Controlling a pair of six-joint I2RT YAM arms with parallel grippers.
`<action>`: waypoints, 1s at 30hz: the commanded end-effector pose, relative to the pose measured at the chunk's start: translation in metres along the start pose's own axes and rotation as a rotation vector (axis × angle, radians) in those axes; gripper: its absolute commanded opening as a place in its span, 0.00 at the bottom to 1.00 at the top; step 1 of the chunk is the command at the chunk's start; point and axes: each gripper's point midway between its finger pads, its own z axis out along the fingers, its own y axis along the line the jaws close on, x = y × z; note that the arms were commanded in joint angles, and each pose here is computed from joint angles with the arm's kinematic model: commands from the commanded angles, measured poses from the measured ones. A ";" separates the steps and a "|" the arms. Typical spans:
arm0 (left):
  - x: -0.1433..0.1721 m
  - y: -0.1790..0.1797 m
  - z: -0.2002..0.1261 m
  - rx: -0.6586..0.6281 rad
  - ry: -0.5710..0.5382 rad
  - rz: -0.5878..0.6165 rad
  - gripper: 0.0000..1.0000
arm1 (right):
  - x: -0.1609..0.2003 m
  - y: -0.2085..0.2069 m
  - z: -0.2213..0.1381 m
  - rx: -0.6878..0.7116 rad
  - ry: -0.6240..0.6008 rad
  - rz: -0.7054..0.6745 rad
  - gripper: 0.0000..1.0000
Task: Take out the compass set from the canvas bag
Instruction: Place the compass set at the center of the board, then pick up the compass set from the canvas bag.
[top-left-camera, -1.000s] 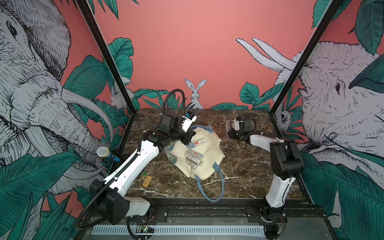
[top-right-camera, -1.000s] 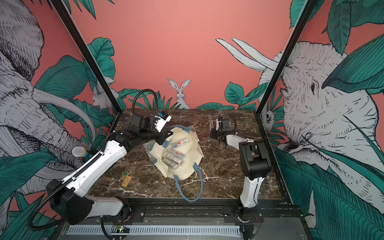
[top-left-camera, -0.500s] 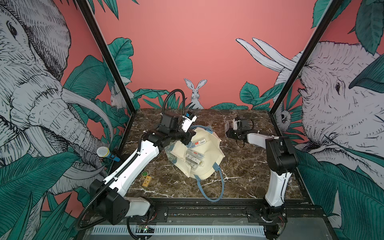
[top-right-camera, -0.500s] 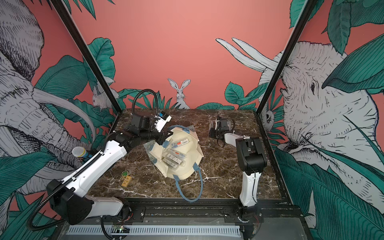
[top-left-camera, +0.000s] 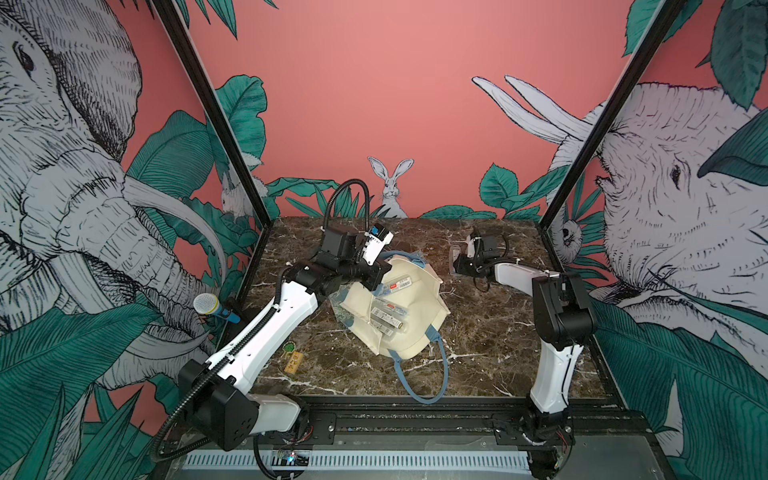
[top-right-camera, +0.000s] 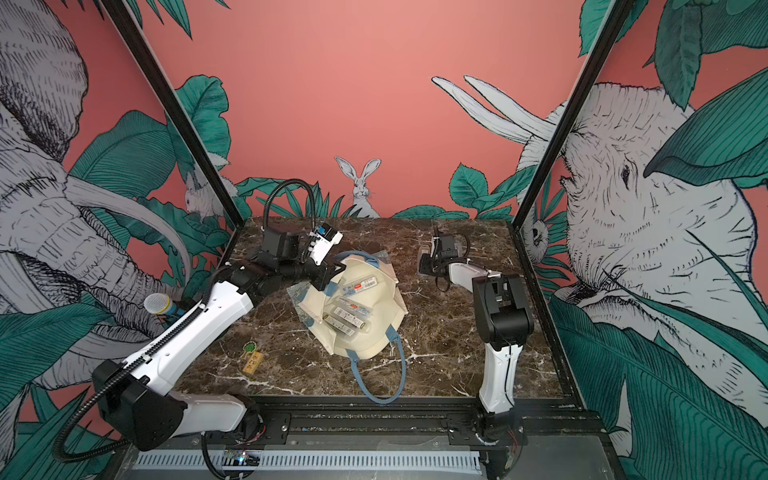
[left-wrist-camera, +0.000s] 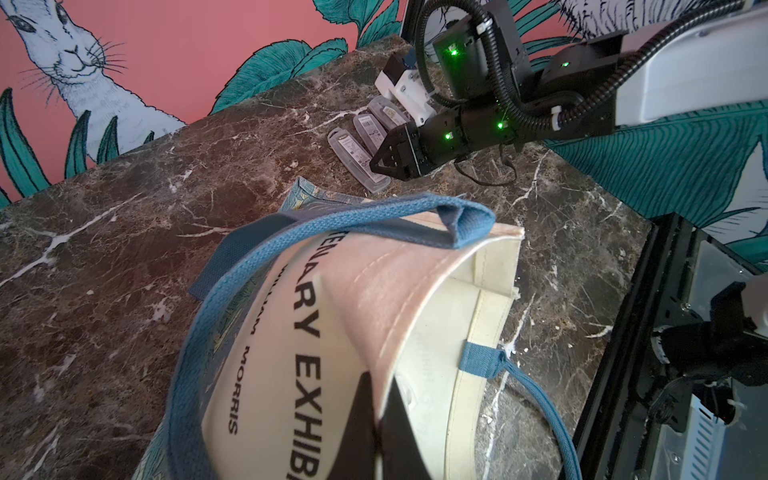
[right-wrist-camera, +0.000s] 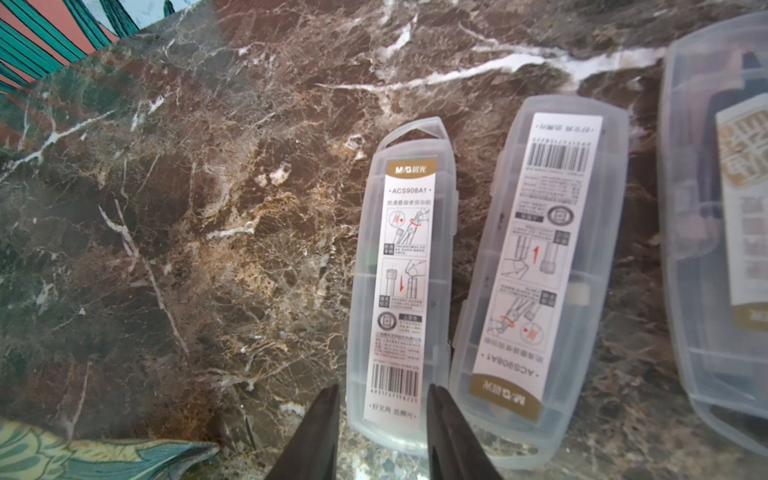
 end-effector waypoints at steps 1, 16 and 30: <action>-0.014 -0.002 -0.013 -0.002 -0.065 0.035 0.00 | -0.013 0.009 -0.018 0.005 -0.027 -0.046 0.38; -0.018 -0.005 -0.015 0.020 -0.065 0.044 0.00 | 0.082 0.102 -0.222 -0.301 -0.115 -0.668 0.42; -0.019 -0.008 -0.017 0.033 -0.072 0.040 0.00 | 0.182 0.231 -0.176 -0.492 -0.141 -1.019 0.53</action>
